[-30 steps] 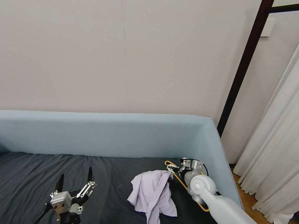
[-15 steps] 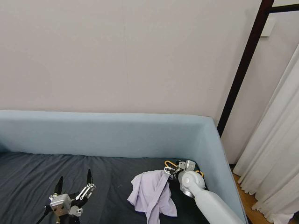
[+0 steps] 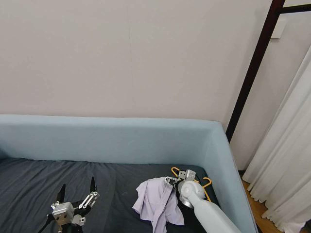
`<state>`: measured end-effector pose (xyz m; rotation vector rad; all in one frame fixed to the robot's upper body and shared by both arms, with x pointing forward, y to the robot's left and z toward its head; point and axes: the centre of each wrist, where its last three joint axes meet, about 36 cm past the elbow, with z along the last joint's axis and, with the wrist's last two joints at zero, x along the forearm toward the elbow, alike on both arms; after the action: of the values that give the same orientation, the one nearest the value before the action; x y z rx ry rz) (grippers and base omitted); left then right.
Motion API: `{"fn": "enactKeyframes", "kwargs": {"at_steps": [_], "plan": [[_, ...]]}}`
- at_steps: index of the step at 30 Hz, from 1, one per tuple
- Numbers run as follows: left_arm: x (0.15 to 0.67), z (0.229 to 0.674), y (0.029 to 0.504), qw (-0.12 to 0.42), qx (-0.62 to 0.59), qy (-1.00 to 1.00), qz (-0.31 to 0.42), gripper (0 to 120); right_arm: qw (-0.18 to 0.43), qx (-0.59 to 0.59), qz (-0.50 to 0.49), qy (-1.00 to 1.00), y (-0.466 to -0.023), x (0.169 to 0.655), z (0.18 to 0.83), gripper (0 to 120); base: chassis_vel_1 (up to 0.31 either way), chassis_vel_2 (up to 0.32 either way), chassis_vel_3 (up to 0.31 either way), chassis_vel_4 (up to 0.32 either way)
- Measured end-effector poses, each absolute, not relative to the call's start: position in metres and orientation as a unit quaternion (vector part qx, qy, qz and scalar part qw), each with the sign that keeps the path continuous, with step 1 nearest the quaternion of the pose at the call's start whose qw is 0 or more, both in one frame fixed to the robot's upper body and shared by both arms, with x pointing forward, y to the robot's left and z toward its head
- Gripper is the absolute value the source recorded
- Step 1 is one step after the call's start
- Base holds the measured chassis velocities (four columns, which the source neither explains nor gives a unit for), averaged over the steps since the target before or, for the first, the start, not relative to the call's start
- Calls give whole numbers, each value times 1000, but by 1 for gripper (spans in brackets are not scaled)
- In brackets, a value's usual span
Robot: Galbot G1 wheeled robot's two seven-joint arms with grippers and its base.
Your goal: Pick up the clothes from the sofa and hang them on the clothes hanger.
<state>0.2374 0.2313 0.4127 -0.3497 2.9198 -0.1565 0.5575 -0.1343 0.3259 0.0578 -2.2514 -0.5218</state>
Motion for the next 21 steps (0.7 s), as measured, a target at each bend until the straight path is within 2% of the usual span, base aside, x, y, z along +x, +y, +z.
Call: {"fn": "enactKeyframes", "kwargs": {"at_steps": [1, 3, 4, 7, 8, 13, 14, 17, 21], "plan": [[238, 413, 231, 98, -118, 987, -53, 100, 403, 24, -206, -892, -134, 557, 326, 64, 0, 0, 0, 0], [238, 412, 231, 98, -118, 987, -53, 100, 401, 25, -201, -894, -135, 556, 326, 52, 0, 0, 0, 0], [238, 412, 231, 98, -118, 987, -53, 100, 401, 25, -201, -894, -135, 556, 326, 52, 0, 0, 0, 0], [238, 411, 229, 97, -118, 987, -55, 100, 398, 26, -189, -897, -139, 554, 324, 37, 0, 0, 0, 0], [238, 411, 229, 97, -118, 987, -55, 100, 398, 26, -189, -897, -139, 554, 324, 37, 0, 0, 0, 0], [240, 409, 229, 96, -119, 987, -56, 100, 392, 29, -184, -901, -140, 553, 324, 15, 0, 0, 0, 0], [240, 409, 229, 96, -119, 987, -56, 100, 392, 29, -184, -901, -140, 553, 324, 15, 0, 0, 0, 0], [240, 407, 230, 96, -120, 987, -55, 100, 383, 34, -184, -905, -137, 552, 326, 4, 0, 0, 0, 0], [241, 407, 231, 97, -120, 987, -54, 100, 373, 36, -182, -909, -136, 551, 325, 0, 0, 0, 0, 0]]}}
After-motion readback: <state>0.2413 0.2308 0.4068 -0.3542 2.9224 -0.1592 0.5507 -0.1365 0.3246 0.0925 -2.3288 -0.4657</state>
